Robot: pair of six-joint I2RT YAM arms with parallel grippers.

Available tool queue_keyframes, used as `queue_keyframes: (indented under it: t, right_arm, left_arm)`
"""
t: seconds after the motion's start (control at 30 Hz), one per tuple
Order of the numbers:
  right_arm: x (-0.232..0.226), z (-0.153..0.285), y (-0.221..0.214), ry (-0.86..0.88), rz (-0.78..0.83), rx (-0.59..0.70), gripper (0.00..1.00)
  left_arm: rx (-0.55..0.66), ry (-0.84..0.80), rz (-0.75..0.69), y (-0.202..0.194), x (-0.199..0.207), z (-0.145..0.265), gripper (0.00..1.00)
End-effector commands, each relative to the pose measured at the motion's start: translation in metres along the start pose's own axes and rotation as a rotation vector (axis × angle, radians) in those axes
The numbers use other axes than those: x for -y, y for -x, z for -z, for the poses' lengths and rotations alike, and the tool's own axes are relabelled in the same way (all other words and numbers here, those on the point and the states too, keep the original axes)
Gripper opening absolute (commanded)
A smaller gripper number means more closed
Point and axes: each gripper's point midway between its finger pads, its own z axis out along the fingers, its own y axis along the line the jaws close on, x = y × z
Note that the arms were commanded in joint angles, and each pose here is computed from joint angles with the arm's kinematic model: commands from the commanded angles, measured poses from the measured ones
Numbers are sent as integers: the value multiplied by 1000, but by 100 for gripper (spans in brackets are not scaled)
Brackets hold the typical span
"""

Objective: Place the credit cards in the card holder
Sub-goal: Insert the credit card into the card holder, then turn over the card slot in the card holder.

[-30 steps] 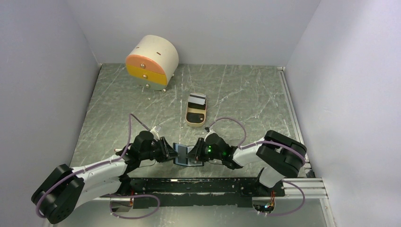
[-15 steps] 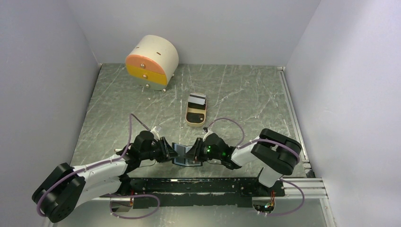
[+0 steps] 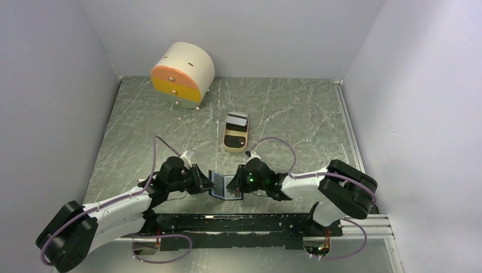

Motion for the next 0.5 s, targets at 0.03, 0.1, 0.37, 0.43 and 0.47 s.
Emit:
queue_keyframes:
  t: [0.03,0.1,0.37,0.43,0.47]
  right_arm:
    - [18,-3,4,-93,67,11,19]
    - [22,-4,1,-90,63,5,19]
    - [26,-9,-6,-90,60,-19,19]
    - [26,-9,-6,-90,57,-19,20]
    - [26,-9,-6,-88,57,-17,20]
  left_arm:
    - [21,-59,-39,8,22,2,22]
    - [25,-79,-47,9,26,3,23]
    - [28,-139,-57,7,34,6,24]
    - [32,-139,-59,8,34,6,19]
    - [32,-135,-60,8,33,5,14]
